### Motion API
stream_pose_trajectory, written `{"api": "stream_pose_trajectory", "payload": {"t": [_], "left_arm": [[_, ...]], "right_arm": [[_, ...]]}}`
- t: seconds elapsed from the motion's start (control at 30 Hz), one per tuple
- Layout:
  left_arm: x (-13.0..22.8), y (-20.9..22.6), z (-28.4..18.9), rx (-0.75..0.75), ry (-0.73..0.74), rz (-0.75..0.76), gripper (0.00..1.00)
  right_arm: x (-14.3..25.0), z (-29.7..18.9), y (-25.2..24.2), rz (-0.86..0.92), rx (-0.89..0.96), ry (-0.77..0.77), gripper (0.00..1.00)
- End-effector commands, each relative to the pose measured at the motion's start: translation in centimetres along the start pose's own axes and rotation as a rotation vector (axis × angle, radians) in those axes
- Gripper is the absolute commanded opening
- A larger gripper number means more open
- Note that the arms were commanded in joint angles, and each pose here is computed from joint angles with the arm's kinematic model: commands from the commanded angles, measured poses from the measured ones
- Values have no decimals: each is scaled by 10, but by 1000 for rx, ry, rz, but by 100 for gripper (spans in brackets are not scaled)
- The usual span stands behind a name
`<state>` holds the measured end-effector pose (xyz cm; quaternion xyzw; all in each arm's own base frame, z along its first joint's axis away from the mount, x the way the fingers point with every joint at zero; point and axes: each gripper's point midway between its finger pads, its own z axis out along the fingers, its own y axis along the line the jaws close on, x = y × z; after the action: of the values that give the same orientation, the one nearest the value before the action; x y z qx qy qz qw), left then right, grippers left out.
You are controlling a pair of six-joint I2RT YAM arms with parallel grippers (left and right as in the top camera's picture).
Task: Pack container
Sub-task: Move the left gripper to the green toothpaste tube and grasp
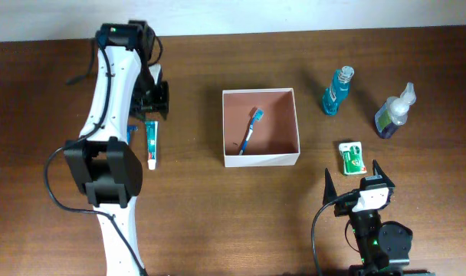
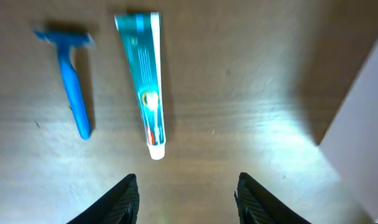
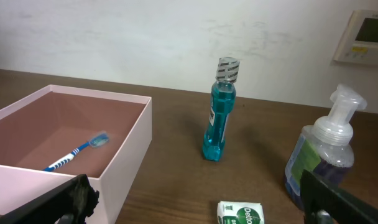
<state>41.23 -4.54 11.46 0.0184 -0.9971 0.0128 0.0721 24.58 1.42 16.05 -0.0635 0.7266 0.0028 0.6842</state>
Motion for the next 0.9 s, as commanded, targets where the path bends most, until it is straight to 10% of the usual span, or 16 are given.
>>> {"api": "stream_pose_trajectory", "payload": {"t": [0.0,0.87], "left_arm": [[12,10,5,-15,39,-51,51],[24,40,95,-27,145,-98,51]], "right_arm": [[2,0,0,-6,-3,1,99],[2,0,0,-7,-3,1,98]]}}
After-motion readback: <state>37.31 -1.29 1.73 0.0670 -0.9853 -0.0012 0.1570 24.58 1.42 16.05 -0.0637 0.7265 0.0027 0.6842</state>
